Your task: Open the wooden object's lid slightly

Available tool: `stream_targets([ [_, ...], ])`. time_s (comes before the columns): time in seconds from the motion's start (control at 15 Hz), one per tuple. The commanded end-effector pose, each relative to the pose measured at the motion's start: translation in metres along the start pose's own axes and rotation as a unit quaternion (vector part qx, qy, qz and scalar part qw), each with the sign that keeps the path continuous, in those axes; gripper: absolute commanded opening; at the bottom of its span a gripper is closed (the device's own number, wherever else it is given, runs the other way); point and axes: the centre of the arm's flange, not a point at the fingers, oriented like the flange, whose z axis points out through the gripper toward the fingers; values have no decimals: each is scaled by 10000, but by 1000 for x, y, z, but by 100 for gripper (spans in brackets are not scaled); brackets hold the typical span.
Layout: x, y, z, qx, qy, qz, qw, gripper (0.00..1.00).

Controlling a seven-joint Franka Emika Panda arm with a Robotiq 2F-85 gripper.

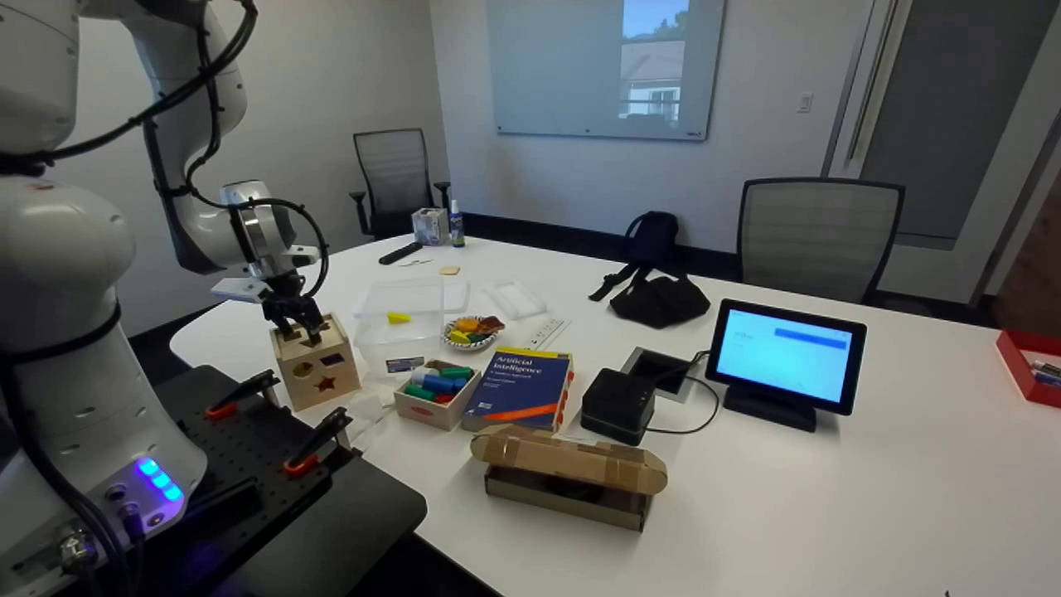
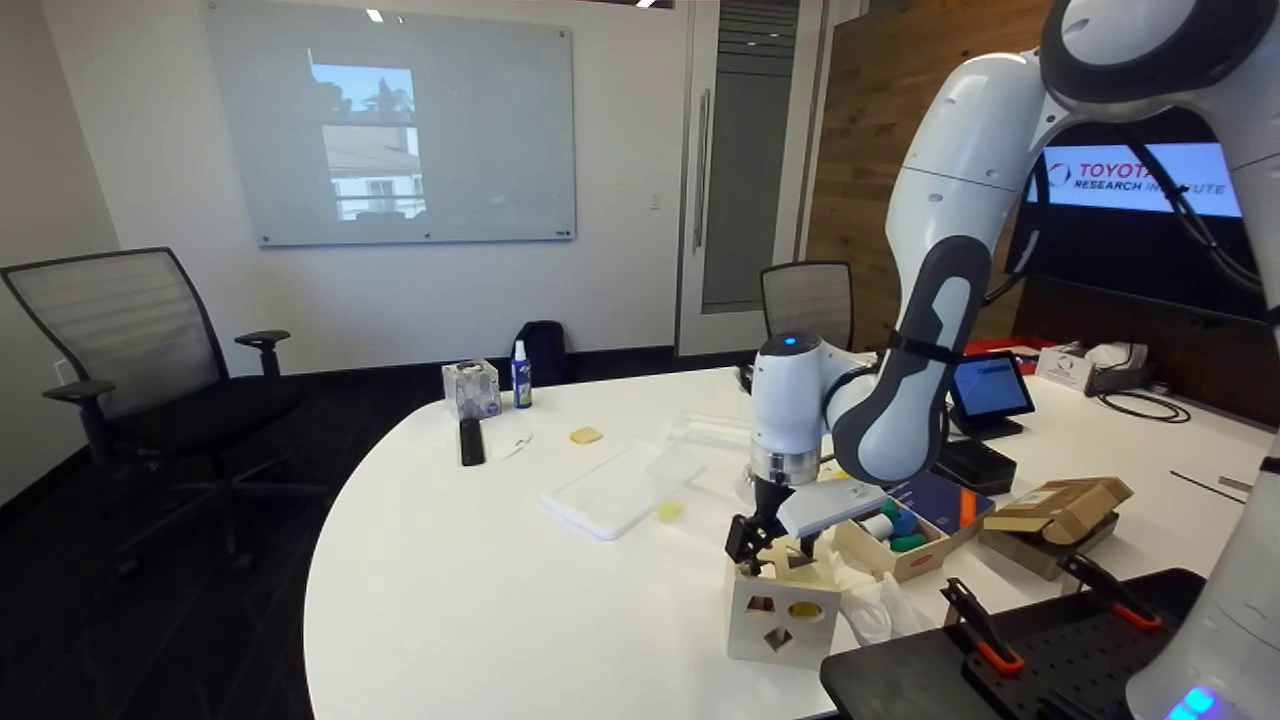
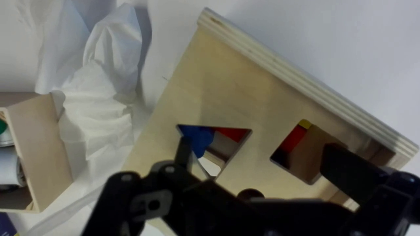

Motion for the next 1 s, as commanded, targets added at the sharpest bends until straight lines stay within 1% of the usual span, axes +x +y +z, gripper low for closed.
stream_targets([
  [0.0,1,-4,3,-168,14,66,9998,100],
  [0.33,-3,-3,-2,-247,-82,48,9996,100],
  [0.47,-4,-2,-2,-392,-140,54,9991,100],
  [0.73,-8,5,3,-874,-365,44,9955,100],
  [0.93,-11,7,4,-1080,-479,119,9929,100],
])
